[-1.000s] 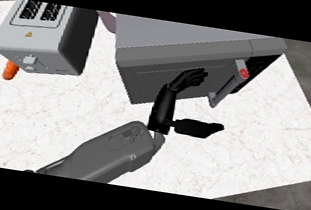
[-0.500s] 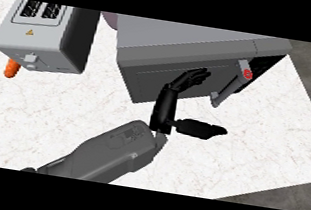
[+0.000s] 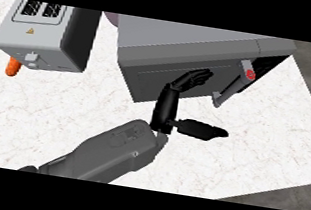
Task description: Pick up the milk, place it into the microwave and close the microwave
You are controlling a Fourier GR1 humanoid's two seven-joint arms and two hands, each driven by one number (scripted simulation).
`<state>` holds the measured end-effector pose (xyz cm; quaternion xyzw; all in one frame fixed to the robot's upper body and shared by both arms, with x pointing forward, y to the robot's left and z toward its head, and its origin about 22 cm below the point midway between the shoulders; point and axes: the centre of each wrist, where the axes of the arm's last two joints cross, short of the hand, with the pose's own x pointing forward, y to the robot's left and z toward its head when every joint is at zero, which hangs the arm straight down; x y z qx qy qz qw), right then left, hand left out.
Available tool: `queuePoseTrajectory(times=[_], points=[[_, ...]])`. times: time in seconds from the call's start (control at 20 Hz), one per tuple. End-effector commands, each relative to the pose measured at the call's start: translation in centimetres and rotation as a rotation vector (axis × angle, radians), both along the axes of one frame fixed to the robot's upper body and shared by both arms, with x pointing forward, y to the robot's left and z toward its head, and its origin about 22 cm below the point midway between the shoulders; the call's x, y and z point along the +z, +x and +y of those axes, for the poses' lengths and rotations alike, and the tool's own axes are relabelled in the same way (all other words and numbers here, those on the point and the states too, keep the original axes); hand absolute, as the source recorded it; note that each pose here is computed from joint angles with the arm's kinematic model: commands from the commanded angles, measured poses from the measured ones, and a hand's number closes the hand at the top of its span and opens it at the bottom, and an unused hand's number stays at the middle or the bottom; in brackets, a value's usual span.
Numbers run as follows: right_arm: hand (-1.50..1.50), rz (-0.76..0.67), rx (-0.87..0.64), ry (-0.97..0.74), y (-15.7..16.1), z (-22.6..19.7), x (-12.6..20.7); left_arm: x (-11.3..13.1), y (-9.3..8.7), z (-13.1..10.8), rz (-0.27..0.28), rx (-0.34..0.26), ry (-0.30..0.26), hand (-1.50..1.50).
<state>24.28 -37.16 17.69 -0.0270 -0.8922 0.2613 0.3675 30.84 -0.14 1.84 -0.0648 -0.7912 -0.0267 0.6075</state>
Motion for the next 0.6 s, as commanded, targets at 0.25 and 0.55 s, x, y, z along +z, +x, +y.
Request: queuePoseTrajectory(times=[0.25,0.55], points=[[-1.5,0.156,0.134,0.235,1.8,0.4,-3.7,1.4,2.7,0.5,-0.001,0.096,-0.016,-1.5],[-1.5,0.191,0.159,0.262,2.6,-0.3,-3.5,1.0,2.9,0.8,-0.01,0.115,-0.02,-1.5]])
